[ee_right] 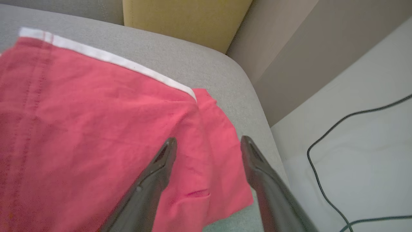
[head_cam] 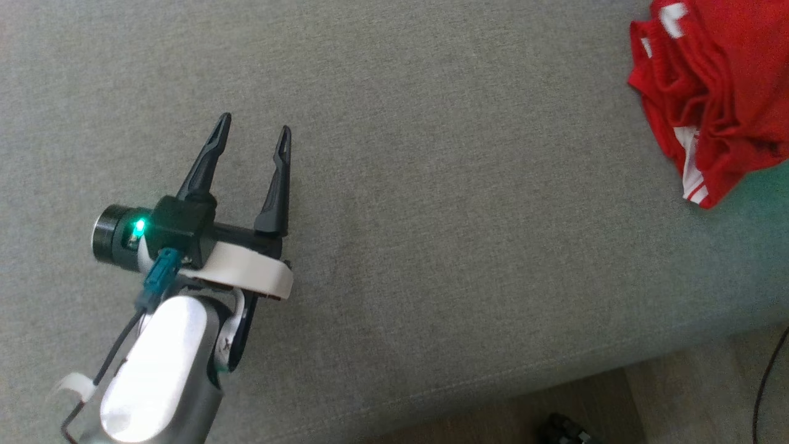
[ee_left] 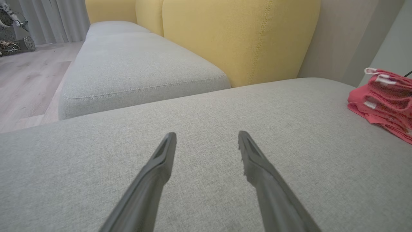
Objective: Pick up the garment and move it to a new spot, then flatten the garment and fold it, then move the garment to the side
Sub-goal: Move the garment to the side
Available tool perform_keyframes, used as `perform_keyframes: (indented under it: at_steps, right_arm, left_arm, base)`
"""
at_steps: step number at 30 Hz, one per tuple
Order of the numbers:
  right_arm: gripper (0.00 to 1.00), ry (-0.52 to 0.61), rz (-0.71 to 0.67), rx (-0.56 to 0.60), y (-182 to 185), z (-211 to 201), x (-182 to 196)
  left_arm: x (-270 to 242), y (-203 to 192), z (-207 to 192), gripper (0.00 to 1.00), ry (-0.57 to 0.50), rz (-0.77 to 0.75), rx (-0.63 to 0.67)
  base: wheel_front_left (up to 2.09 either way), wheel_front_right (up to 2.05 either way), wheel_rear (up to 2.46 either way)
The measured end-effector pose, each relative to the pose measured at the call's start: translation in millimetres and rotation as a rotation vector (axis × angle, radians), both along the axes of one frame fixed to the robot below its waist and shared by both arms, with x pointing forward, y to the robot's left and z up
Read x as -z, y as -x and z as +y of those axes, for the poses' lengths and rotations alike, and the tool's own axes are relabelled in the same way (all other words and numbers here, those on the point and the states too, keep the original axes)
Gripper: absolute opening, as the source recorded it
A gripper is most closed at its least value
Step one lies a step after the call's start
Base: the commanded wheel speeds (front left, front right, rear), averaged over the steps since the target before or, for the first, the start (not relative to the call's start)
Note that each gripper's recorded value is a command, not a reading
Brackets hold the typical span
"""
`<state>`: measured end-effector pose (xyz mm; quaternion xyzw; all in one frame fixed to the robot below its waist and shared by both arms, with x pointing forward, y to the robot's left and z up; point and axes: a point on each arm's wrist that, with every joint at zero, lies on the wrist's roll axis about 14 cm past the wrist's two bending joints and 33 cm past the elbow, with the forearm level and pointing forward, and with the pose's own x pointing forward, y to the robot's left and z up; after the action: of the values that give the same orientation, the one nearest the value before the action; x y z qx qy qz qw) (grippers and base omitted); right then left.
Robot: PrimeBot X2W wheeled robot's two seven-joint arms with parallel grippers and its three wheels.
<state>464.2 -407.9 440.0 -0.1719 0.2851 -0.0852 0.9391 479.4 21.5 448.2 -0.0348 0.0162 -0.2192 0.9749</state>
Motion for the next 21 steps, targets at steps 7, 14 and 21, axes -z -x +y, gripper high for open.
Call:
perform_keyframes:
  at_steps: [7, 14, 21]
  right_arm:
    - [1.00, -0.085, -0.128, 0.050, 1.0, 3.9, -11.3]
    - [1.00, -0.226, -0.364, 0.006, 9.2, 51.6, -44.4]
    - [1.00, -0.320, -0.477, -0.050, 35.5, 101.8, -54.9]
  left_arm:
    - [-8.9, 2.4, -2.3, 1.00, 0.001, -0.016, 0.006]
    - [-21.3, 25.9, 3.2, 1.00, 0.006, -0.016, -0.010]
    - [-41.4, 39.7, 17.2, 1.00, 0.007, -0.050, -0.053]
  base:
    - [0.00, 0.00, 0.00]
    - [0.00, 0.00, 0.00]
    - [0.00, 0.00, 0.00]
